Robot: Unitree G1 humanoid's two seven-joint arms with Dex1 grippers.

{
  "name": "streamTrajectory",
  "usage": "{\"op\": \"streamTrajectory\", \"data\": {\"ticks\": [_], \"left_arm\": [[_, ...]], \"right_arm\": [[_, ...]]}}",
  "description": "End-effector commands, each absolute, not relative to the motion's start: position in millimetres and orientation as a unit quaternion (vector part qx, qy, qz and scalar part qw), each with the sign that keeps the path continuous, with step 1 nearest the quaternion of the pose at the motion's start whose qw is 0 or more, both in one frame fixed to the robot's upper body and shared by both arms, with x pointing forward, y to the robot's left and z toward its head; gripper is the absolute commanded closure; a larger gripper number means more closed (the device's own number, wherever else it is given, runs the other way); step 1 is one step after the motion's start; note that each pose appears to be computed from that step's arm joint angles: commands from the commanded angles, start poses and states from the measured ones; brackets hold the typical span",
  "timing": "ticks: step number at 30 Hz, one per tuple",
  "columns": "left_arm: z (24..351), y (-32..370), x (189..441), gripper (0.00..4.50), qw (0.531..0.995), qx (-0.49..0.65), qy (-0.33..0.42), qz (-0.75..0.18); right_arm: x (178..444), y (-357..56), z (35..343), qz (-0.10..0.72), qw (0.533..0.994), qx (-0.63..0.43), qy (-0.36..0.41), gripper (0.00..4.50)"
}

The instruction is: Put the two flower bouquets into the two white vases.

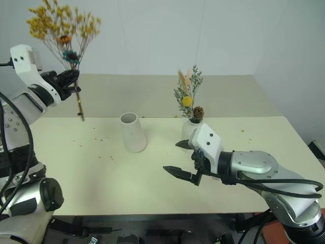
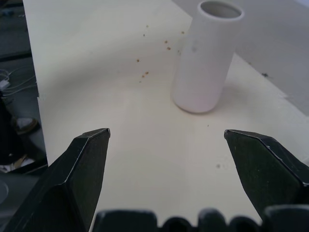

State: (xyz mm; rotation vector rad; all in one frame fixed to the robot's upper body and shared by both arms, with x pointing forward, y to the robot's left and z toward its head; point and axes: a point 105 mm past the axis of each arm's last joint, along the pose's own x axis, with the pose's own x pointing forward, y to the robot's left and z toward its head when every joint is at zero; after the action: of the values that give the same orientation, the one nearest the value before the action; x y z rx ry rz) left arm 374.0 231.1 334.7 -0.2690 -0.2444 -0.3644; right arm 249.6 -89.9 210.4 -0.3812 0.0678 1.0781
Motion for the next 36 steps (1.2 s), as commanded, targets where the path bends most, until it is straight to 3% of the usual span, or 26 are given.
{"op": "streamTrajectory", "data": {"ticks": [1, 9, 16, 24, 36], "left_arm": [[373, 220, 358, 4.48, 0.915, -0.17, -0.237, -0.277], [369, 185, 358, 4.48, 0.793, -0.245, -0.303, -0.469], [346, 154, 368, 4.48, 0.75, -0.198, -0.29, -0.561], [331, 136, 381, 4.48, 0.754, -0.137, -0.274, -0.581], [311, 142, 382, 4.48, 0.772, -0.096, -0.256, -0.573]], "right_arm": [[254, -88, 226, 0.491, 0.852, -0.183, -0.014, 0.0], [258, -80, 229, 0.46, 0.874, -0.152, -0.044, 0.0], [257, -78, 228, 0.437, 0.887, -0.137, -0.053, 0.0], [254, -82, 225, 0.422, 0.896, -0.131, -0.051, 0.0], [254, -82, 219, 0.429, 0.893, -0.128, -0.038, 0.0]]}}
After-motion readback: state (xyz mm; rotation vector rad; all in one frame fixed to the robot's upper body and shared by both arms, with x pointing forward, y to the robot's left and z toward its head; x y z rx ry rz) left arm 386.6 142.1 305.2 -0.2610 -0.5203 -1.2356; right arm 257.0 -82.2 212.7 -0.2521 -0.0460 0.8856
